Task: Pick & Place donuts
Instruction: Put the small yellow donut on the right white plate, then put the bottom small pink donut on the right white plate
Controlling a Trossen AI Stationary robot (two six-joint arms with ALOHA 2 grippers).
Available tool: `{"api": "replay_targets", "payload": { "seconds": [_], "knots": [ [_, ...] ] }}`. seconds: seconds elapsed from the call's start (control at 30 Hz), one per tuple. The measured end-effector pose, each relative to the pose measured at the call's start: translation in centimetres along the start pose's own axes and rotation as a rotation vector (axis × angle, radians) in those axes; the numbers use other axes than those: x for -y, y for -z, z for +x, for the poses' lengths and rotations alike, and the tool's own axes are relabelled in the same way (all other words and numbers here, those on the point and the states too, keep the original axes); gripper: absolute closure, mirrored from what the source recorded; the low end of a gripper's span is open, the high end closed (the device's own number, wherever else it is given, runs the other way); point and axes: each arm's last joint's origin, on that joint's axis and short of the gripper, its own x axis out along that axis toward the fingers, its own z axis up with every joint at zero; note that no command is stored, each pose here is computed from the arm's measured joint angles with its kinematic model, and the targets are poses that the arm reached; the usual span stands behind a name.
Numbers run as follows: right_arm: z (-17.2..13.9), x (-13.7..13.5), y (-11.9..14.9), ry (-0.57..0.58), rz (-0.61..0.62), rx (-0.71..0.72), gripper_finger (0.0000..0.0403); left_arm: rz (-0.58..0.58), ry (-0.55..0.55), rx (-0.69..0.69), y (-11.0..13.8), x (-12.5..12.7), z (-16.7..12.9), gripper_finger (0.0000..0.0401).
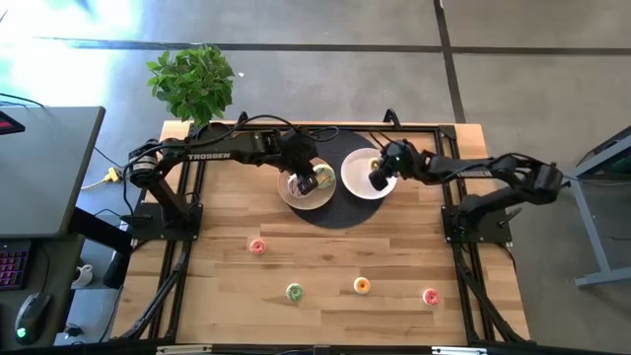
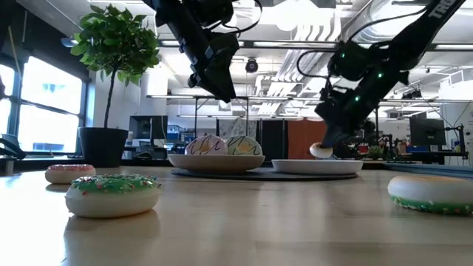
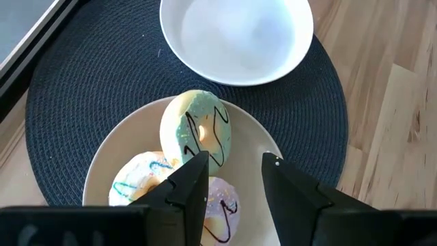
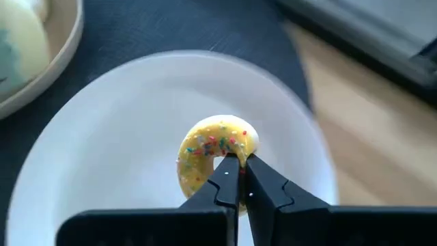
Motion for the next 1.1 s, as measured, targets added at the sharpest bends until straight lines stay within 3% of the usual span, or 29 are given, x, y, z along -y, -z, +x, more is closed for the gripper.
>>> {"api": "replay_targets", "payload": {
  "seconds": [0.1, 0.3, 0.53, 0.73, 0.93, 1.1],
  "knots": [
    [0.9, 0.3, 0.2, -0.020, 0.015, -0.025, 0.0385, 0.000, 0.000, 0.000, 0.0, 0.0, 0.0, 0.0266],
    [2.3, 0.7, 0.9, 0.063, -0.033, -0.049, 0.0339, 0.000, 0.000, 0.000, 0.0, 0.0, 0.0, 0.0266],
    [1.7, 0.4, -0.2, -0.029, -0.054, 0.033, 0.0294, 0.000, 0.000, -0.001, 0.0, 0.0, 0.0, 0.0266],
    [0.5, 0.5, -0.8, -0.023, -0.073, 0.070, 0.0265, 0.001, 0.062, -0.012, 0.1, 0.2, 0.0, 0.0266],
    [-2.6, -0.5, -1.3, -0.165, -0.098, 0.028, 0.0260, 0.001, 0.075, -0.016, 0.1, 0.2, 0.0, 0.0266],
    [-6.0, -4.1, -1.0, -0.317, -0.173, -0.084, 0.0271, 0.014, 0.108, -0.042, 0.3, 0.4, 0.0, 0.0266]
  ]
}}
